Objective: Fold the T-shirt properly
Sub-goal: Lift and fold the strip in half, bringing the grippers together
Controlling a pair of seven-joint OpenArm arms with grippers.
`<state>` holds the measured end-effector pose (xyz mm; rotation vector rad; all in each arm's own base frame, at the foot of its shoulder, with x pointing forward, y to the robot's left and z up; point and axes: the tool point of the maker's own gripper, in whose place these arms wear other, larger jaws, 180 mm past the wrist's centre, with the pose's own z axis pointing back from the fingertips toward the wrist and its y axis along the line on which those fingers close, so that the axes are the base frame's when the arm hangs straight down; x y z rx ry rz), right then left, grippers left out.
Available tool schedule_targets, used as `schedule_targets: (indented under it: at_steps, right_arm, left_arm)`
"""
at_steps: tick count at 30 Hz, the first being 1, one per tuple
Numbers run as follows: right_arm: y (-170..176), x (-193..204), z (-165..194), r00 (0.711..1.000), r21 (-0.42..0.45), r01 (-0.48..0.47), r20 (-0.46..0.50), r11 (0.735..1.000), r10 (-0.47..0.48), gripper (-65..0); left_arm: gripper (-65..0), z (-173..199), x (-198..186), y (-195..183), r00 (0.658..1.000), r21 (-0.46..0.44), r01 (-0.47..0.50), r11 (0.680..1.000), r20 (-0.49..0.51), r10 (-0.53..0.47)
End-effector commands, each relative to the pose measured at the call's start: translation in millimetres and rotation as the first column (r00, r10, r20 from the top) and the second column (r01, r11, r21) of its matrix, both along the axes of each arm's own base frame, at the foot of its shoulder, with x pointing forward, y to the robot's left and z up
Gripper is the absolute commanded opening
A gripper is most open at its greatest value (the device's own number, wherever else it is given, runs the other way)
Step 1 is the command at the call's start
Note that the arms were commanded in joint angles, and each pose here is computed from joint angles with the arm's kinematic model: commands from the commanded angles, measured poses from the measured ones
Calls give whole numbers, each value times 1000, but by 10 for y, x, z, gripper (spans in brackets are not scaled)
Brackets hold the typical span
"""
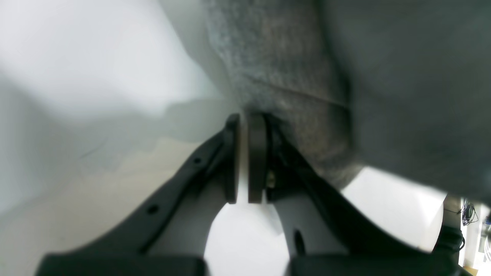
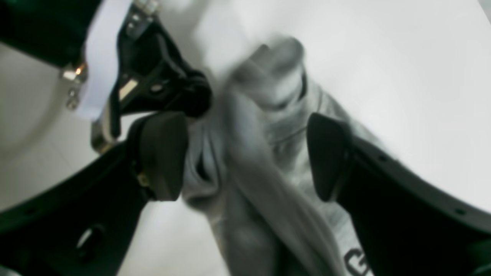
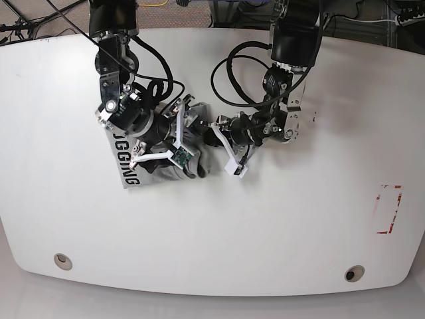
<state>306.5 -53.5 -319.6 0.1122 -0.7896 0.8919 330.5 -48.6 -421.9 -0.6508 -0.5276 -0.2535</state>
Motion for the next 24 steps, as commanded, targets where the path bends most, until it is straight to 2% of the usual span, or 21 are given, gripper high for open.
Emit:
schedule_targets:
  at_steps: [1,7,14,19,23,24]
  right_arm:
    - [-1,42,211,996,12,-3,86,1000,2,-184]
    - [-13,11,247,995,33,-24,100,999,21,-184]
    - [-92,1,336,996,156,5,89,988,-19,-184]
    - [-80,-8,480,996,291,6,81,957,-31,-184]
    - [-178,-34,610,996,408,25,71,913,-59,-184]
    - [-187,-37,625,996,419,26,70,908,-61,-184]
  left_arm:
    - [-622,-70,-49,52,999,56,19,998,-30,-18]
    - [-621,-28,-9,43,1000,51,20,999,-16,-20]
    - [-607,124,73,-31,998,0,59,998,29,-59]
    - [-492,238,122,-68,997,-61,64,996,50,-61]
    - [-361,275,188,68,999,-96,22,995,51,-17]
    - [-347,283,193,69,999,-103,18,995,51,-13]
